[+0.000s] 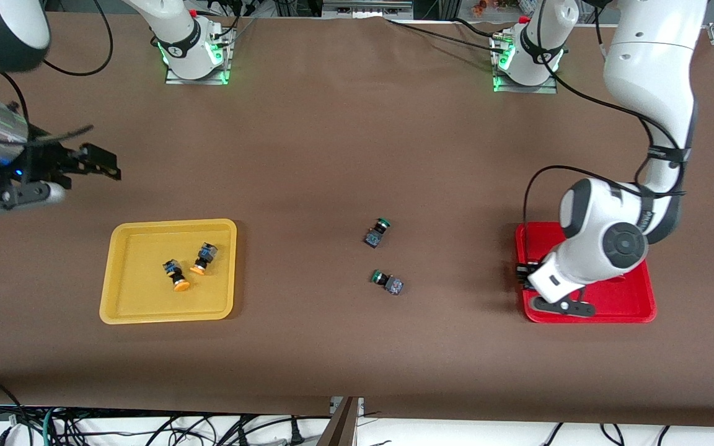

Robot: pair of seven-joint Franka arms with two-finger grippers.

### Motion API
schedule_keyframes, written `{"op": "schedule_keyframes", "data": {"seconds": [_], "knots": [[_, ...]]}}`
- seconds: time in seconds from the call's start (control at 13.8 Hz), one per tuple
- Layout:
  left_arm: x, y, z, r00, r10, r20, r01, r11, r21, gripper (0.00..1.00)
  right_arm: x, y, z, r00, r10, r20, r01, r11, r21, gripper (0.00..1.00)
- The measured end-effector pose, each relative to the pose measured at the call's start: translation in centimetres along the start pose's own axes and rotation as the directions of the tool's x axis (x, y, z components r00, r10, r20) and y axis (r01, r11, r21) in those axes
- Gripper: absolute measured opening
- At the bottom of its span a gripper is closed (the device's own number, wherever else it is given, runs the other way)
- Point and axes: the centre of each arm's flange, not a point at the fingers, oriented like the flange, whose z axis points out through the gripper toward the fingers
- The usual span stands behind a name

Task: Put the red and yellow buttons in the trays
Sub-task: 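Lower the red button into the red tray and open the left gripper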

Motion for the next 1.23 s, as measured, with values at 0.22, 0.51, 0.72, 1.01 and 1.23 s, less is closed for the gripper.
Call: {"op": "schedule_keyframes", "data": {"seconds": [0.22, 0.51, 0.72, 1.01, 1.23], "knots": [[-0.9, -6.0, 1.2, 0.999, -0.037, 0.026, 0.037, 0.999, -0.006, 0.41, -2.5, -0.2, -2.5, 1.0, -0.003, 0.002, 0.003, 1.0, 0.006, 1.0], [-2.5, -9.4, 3.3, 0.995, -0.078, 0.059, 0.079, 0.997, -0.013, 0.41, -2.5, -0.8, -1.3, 1.0, -0.002, 0.023, 0.001, 1.0, 0.008, 1.0], [-3.6, -9.7, 5.5, 0.995, -0.081, 0.049, 0.082, 0.997, -0.015, 0.41, -2.3, -1.1, -1.2, 1.0, -0.004, 0.02, 0.004, 1.0, 0.007, 1.0], [-4.7, -10.1, 7.2, 0.996, -0.078, 0.038, 0.079, 0.997, -0.015, 0.41, -1.8, -0.9, -1.0, 1.0, -0.002, -0.001, 0.002, 1.0, 0.005, 1.0], [-4.7, -10.2, 7.5, 0.997, -0.079, 0.019, 0.079, 0.997, -0.014, 0.41, -1.4, -0.4, -0.6, 1.0, 0.006, -0.001, -0.006, 1.0, 0.004, 1.0]]}}
